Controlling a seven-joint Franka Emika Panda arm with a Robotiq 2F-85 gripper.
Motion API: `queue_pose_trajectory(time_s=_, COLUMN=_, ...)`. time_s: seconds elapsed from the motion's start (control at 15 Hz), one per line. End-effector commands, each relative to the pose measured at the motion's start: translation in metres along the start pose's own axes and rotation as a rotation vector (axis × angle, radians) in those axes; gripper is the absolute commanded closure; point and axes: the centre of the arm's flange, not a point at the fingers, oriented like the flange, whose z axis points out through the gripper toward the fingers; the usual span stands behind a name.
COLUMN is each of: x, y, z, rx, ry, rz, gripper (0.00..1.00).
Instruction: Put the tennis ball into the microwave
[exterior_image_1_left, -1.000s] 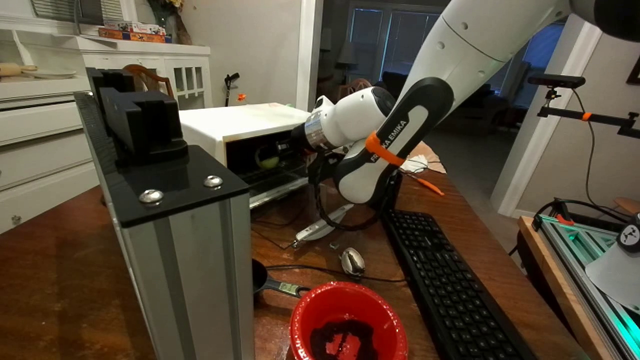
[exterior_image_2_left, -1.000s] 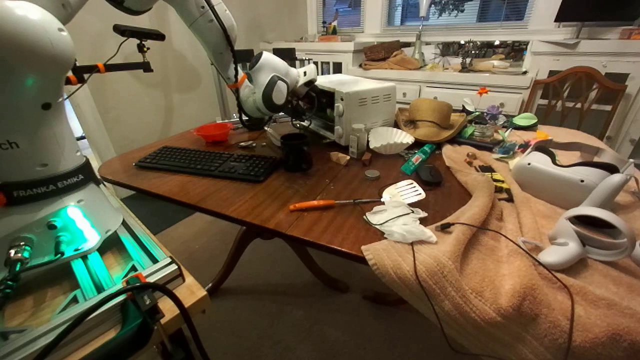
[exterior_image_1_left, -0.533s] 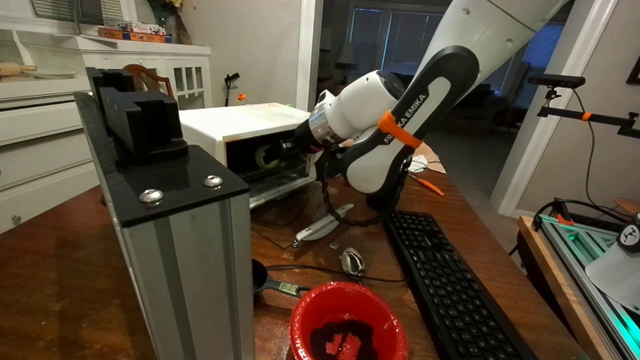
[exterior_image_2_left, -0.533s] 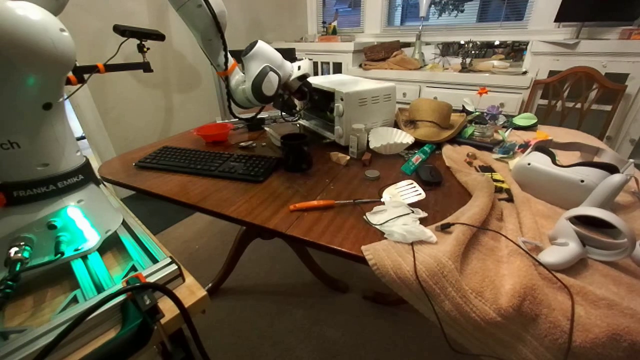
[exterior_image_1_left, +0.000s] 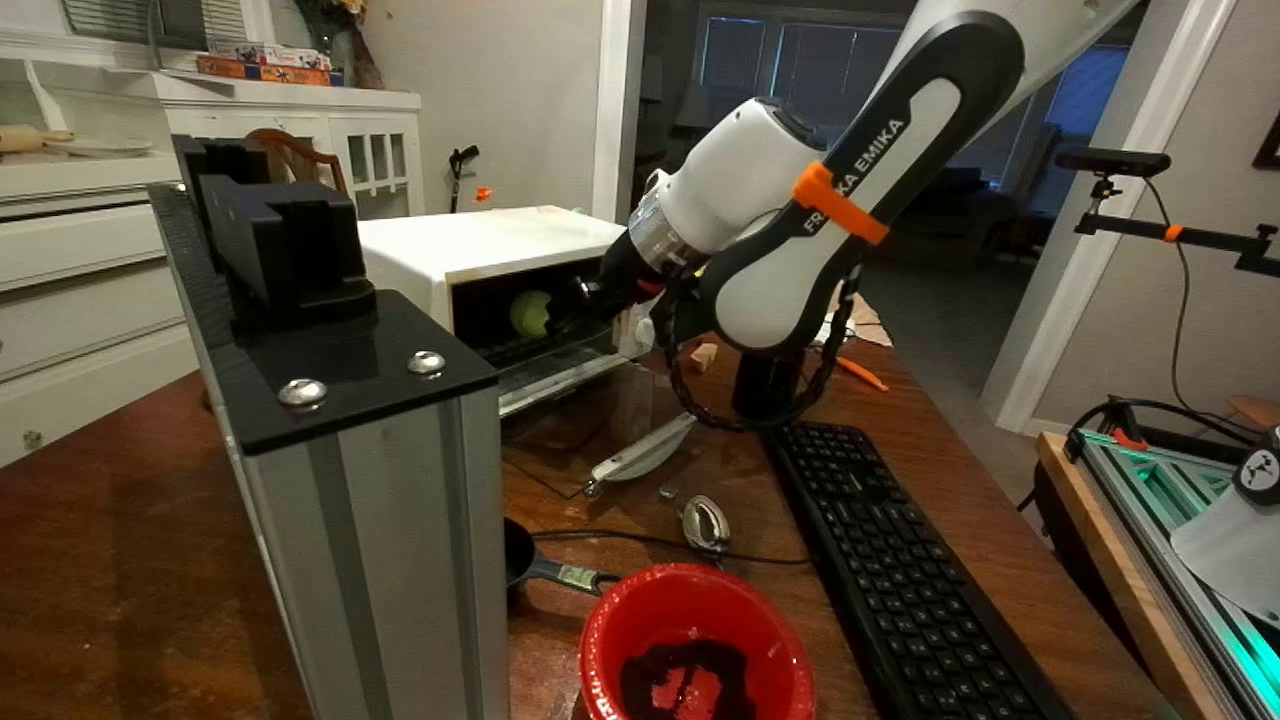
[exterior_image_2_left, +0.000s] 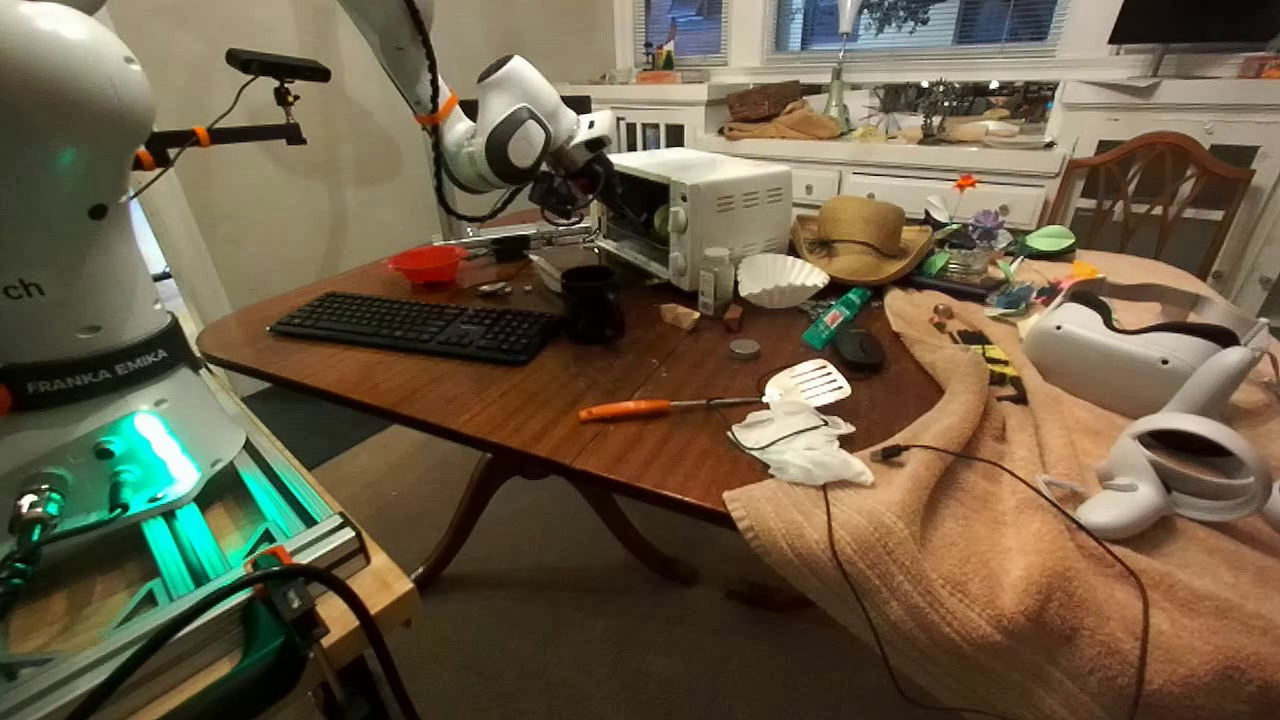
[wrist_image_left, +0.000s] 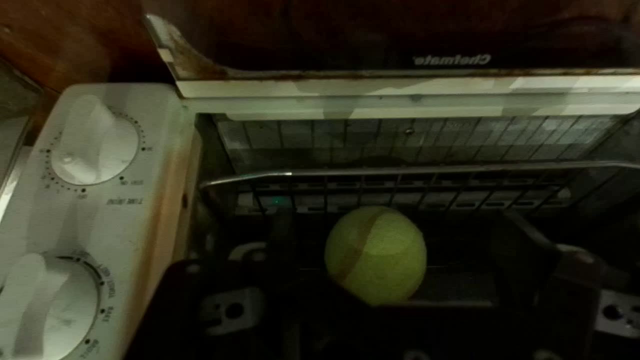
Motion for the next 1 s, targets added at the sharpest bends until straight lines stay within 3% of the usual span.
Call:
queue_pose_trajectory(time_s=0.0, x=0.006, y=0.001, z=-0.042, rx=-0.010, ry=-0.096, rz=-0.011, gripper=0.00)
queue_pose_trajectory(time_s=0.4, x=0.030, y=0.002, z=-0.099, rx=-0.004, ry=-0.190, rz=-0.017, gripper=0.00)
queue_pose_trajectory(time_s=0.93, x=0.062, y=-0.003, z=-0.162, rx=-0.051, ry=-0.238, rz=-0.086, gripper=0.00)
